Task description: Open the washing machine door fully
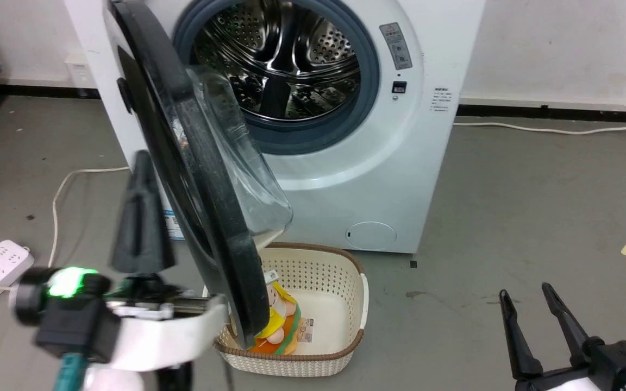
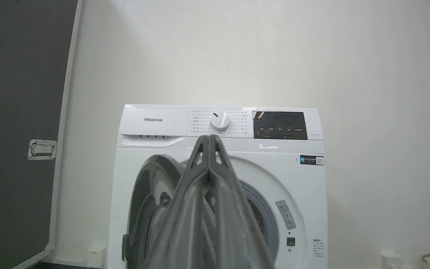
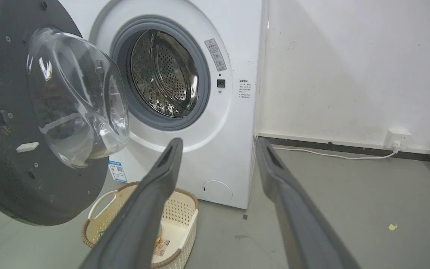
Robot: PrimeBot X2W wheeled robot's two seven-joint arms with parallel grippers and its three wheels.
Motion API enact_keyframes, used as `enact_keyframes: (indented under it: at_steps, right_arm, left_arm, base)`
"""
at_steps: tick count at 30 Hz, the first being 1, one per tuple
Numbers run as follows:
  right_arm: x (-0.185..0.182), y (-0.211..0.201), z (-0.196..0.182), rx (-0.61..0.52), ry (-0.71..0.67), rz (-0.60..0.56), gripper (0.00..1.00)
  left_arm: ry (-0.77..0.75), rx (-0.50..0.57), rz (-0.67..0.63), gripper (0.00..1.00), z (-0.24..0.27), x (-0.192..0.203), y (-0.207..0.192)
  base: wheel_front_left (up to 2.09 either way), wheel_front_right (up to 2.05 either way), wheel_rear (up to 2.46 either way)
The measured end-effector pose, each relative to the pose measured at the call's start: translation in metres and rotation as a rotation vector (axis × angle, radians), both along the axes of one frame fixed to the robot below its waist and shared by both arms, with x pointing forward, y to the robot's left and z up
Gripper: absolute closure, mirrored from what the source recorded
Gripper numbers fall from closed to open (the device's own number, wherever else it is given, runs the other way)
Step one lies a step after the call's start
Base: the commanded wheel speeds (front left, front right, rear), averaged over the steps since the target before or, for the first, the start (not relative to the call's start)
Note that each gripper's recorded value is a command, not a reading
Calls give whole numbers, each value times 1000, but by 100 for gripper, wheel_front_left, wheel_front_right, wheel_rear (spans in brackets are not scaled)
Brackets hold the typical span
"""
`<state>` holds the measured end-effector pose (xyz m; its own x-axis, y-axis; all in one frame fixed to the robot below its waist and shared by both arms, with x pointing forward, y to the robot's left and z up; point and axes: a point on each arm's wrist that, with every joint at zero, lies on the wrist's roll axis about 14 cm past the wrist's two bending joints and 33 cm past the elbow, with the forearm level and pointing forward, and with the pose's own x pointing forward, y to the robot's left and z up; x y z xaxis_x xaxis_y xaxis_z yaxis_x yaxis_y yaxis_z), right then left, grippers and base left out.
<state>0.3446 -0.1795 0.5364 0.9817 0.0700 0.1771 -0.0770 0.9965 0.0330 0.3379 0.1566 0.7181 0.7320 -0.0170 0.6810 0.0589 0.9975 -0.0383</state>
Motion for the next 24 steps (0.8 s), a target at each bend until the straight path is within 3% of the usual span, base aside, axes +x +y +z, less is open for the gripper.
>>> enact_keyframes:
  at_steps: [7, 15, 21, 24]
  right_arm:
    - [-2, 1, 0, 4, 1, 1, 0]
    - [-3, -3, -4, 5, 13, -13, 0]
    - [-2, -4, -8, 5, 27, -17, 0]
    - [0, -3, -12, 5, 38, -12, 0]
  left_arm:
    - [46, 41, -177, 100, -13, 10, -55]
    - [355, 101, -345, 100, -109, 32, -109]
    - [549, 127, -354, 100, -172, 40, -111]
    - [676, 129, -294, 100, -211, 47, -94]
  base:
    - [0, 0, 0]
    - [0, 0, 0]
    - [0, 0, 0]
    - [0, 0, 0]
